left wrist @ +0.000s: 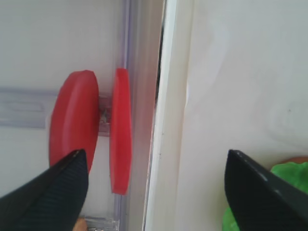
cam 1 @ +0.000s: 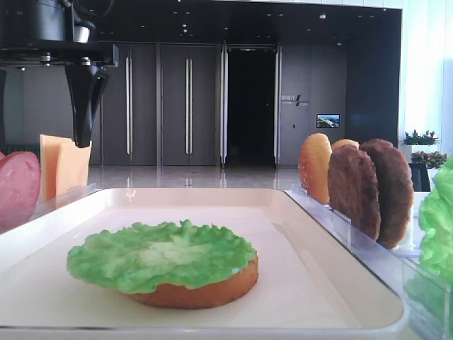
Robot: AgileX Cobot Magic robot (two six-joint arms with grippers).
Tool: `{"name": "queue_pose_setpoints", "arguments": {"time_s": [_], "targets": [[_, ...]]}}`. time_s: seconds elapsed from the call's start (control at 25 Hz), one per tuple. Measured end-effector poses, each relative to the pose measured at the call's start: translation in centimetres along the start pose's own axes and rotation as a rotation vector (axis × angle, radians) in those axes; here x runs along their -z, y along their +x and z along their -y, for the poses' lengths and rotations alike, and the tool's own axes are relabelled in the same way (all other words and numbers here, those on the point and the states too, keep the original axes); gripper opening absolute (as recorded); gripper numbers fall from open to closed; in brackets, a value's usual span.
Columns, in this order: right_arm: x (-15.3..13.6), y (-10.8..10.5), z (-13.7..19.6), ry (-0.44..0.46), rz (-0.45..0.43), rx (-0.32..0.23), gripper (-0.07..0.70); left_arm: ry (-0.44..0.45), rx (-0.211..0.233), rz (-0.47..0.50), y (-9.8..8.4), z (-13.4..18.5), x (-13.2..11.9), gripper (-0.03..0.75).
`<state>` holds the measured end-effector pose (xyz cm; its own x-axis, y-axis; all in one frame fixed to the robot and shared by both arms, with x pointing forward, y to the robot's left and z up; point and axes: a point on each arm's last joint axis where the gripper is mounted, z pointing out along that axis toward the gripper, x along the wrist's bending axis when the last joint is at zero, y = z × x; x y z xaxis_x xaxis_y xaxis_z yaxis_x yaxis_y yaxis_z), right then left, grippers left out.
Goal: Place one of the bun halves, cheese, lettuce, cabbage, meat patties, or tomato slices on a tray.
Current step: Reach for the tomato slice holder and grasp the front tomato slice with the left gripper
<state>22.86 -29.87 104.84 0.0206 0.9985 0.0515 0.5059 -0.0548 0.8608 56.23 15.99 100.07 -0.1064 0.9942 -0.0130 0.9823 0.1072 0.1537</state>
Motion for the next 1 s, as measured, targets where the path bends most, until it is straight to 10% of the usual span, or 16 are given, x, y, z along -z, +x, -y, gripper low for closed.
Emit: {"name": "queue_pose_setpoints", "arguments": {"time_s": [1.0], "targets": [[0.0,0.0,0.0,0.0,0.0,0.0,0.531,-0.009,-0.024,0.017,-0.15,-0.08,0.0,0.692]]}}
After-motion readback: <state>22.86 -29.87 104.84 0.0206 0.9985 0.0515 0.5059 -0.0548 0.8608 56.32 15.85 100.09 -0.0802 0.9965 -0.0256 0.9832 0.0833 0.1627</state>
